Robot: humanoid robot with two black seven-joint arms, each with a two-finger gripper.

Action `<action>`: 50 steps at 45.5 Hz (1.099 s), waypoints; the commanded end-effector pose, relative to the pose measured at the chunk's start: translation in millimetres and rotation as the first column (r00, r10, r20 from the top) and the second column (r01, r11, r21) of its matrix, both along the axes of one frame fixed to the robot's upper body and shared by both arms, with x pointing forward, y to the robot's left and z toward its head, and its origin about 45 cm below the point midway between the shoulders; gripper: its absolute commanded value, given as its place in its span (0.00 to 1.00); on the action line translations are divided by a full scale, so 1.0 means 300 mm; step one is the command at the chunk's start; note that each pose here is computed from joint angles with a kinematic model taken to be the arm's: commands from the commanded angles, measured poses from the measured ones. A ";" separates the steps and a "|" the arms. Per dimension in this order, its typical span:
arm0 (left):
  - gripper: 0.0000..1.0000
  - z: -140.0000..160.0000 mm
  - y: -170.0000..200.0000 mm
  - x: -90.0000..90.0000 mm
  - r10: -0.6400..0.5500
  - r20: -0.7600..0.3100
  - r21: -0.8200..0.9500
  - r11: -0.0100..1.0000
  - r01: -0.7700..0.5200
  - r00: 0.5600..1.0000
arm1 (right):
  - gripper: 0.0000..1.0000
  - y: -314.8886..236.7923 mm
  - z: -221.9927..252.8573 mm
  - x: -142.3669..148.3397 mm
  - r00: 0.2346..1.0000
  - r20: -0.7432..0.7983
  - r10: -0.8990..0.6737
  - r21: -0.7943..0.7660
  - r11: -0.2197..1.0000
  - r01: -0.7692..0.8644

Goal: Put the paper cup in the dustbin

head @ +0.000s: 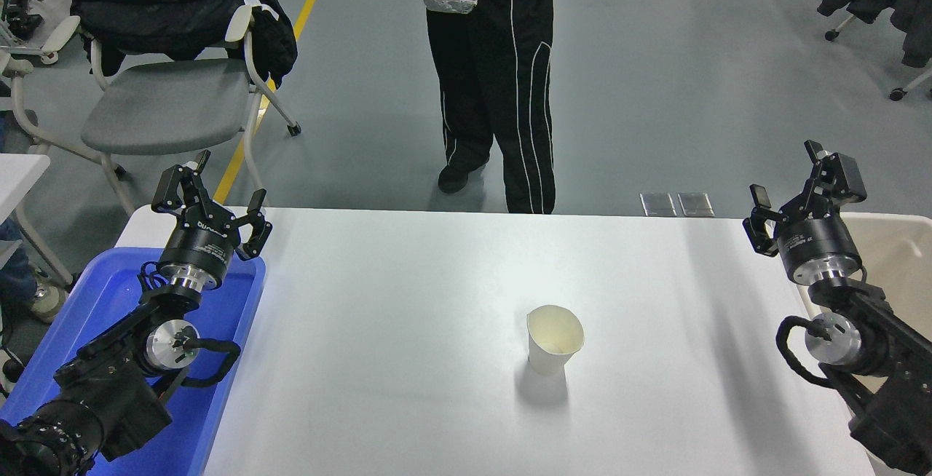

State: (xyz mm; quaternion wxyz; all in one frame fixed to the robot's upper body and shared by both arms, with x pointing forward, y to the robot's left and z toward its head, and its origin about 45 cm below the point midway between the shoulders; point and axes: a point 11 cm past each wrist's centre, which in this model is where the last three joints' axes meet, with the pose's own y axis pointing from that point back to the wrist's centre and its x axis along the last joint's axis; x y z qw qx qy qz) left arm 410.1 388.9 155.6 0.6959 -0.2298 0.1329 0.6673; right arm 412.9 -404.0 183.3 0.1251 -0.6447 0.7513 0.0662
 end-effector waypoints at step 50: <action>1.00 0.000 0.000 0.000 0.000 0.000 0.000 1.000 0.000 1.000 | 1.00 -0.015 -0.063 -0.045 0.999 -0.044 -0.017 0.002 1.000 0.017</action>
